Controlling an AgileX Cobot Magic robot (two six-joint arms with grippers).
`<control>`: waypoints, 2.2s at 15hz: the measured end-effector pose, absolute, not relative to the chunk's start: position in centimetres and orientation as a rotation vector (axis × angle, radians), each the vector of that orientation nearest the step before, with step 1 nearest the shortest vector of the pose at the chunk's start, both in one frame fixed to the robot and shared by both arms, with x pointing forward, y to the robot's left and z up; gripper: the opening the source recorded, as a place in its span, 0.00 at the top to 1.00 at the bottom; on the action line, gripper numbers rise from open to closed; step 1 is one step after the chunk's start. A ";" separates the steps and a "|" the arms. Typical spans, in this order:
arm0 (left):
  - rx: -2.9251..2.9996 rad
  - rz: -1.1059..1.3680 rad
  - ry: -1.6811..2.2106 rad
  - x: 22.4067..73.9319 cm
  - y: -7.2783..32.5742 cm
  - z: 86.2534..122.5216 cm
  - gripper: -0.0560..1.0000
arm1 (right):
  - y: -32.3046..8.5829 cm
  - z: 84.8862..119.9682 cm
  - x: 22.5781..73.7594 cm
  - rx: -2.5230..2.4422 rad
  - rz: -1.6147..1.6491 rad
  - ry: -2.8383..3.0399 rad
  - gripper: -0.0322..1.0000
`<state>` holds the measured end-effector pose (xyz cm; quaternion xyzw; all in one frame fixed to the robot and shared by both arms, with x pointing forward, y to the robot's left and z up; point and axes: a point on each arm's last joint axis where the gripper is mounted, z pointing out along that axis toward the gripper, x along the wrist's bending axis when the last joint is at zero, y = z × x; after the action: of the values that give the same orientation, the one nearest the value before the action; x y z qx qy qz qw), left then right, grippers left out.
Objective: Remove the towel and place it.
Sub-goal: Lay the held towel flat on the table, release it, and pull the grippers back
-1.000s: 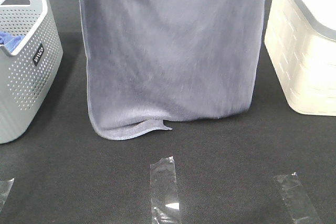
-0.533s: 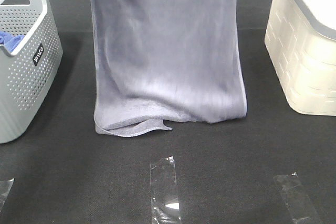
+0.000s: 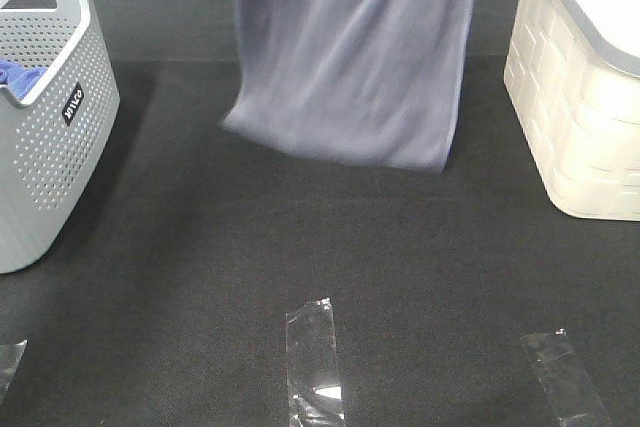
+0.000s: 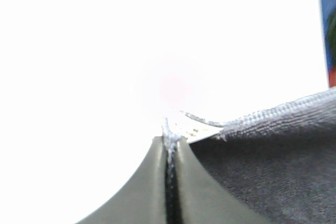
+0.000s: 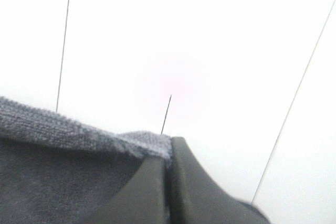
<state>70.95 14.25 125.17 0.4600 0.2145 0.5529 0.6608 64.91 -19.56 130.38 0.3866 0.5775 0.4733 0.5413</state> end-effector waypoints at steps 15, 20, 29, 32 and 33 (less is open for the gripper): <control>1.852 0.688 1.446 70.2 15.7 116.1 0.95 | -18.8 122.0 62.6 1.523 0.780 2.051 0.97; 1.964 0.567 1.529 69.2 16.1 115.1 0.95 | -18.7 119.9 62.7 1.591 0.748 2.132 0.97; 2.183 0.261 1.648 64.2 15.2 110.1 0.95 | -19.9 111.7 55.5 1.859 0.491 2.412 0.97; 2.345 0.177 1.648 59.3 13.8 107.7 0.95 | -20.5 108.4 52.0 1.963 0.368 2.496 0.97; 2.383 0.157 1.639 57.7 13.2 107.3 0.95 | -20.9 107.7 50.7 1.987 0.330 2.514 0.97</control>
<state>57.66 13.25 107.32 0.8165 0.5617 0.0537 0.1220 50.65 -20.87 107.68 0.6163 0.7798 0.1025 -0.0398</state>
